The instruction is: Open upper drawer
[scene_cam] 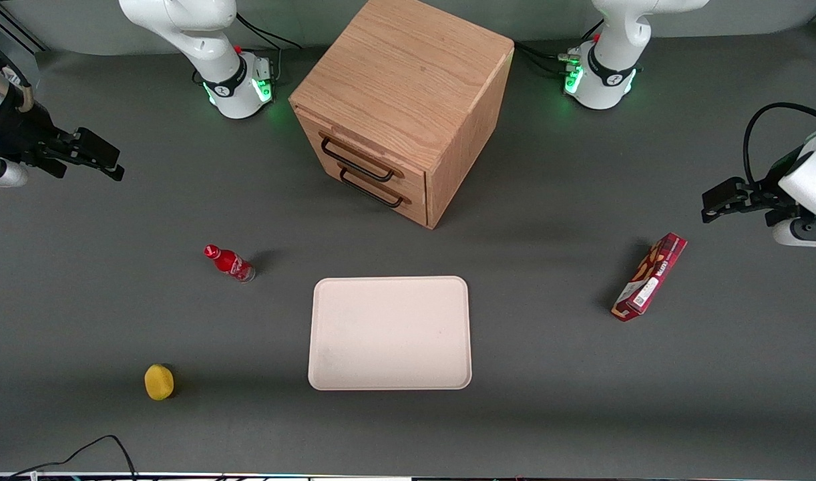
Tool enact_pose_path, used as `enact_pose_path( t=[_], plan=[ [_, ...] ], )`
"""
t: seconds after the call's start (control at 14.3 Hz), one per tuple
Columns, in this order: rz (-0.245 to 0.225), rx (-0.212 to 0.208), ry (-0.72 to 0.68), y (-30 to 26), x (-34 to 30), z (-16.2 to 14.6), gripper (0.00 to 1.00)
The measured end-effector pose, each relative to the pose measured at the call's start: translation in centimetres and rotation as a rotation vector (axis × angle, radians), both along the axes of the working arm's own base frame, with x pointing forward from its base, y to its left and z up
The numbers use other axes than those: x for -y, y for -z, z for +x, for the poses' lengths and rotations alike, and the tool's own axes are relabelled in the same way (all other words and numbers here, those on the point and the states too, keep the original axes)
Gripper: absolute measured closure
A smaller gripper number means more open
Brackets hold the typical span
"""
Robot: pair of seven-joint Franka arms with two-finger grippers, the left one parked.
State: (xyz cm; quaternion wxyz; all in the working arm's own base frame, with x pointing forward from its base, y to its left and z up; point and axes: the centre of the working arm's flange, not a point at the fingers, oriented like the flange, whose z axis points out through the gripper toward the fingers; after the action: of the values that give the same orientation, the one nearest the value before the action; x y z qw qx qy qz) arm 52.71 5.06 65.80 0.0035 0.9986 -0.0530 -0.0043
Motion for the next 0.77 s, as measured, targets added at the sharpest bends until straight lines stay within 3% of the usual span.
enact_pose_path(
  t=[0.21,0.77],
  plan=[
    [-0.001,-0.011,0.0,0.0,0.0,-0.2,0.0],
    [-0.011,0.019,-0.033,-1.8,-0.2,-0.4,0.0]
  ],
)
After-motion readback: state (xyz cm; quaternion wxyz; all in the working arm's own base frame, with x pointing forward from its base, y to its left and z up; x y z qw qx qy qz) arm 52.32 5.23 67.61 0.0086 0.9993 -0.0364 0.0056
